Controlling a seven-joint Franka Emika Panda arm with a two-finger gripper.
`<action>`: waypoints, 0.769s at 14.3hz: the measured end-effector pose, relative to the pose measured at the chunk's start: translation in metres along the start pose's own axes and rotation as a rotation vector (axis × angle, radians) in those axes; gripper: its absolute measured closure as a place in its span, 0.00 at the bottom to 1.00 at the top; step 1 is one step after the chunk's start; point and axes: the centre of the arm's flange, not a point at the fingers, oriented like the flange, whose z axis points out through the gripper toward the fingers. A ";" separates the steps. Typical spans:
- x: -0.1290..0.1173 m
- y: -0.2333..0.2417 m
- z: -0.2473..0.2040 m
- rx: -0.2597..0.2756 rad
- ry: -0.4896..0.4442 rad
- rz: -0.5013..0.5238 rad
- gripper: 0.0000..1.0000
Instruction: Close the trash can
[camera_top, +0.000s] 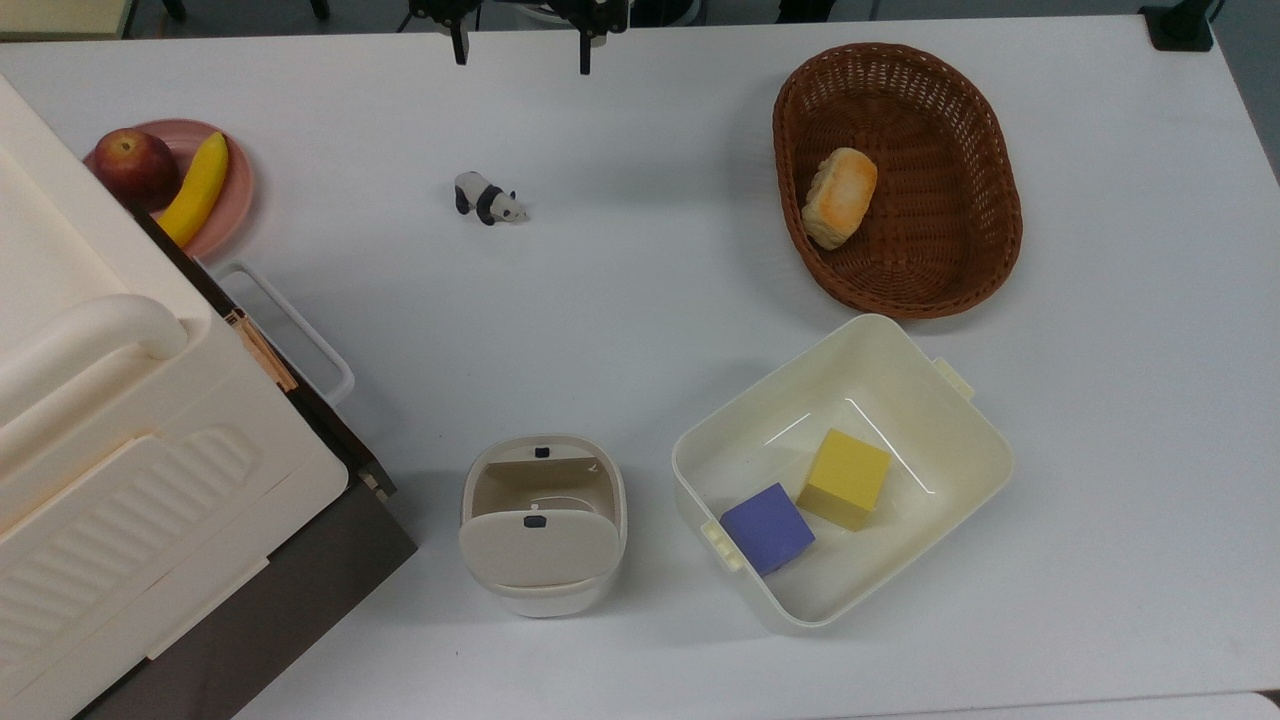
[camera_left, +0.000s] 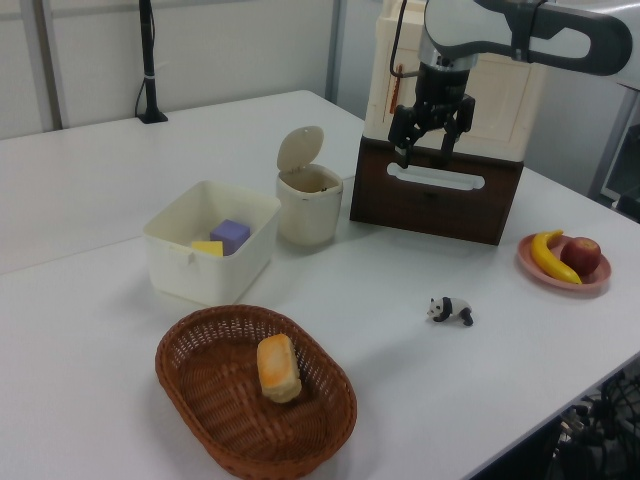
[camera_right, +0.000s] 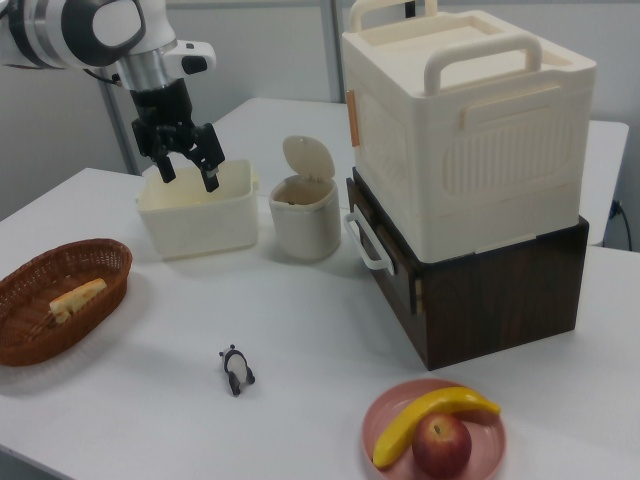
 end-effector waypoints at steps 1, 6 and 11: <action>0.000 0.000 0.000 0.000 0.000 0.000 0.00; 0.000 0.000 -0.001 0.000 0.001 -0.058 0.00; 0.000 0.000 -0.001 0.000 0.001 -0.058 0.00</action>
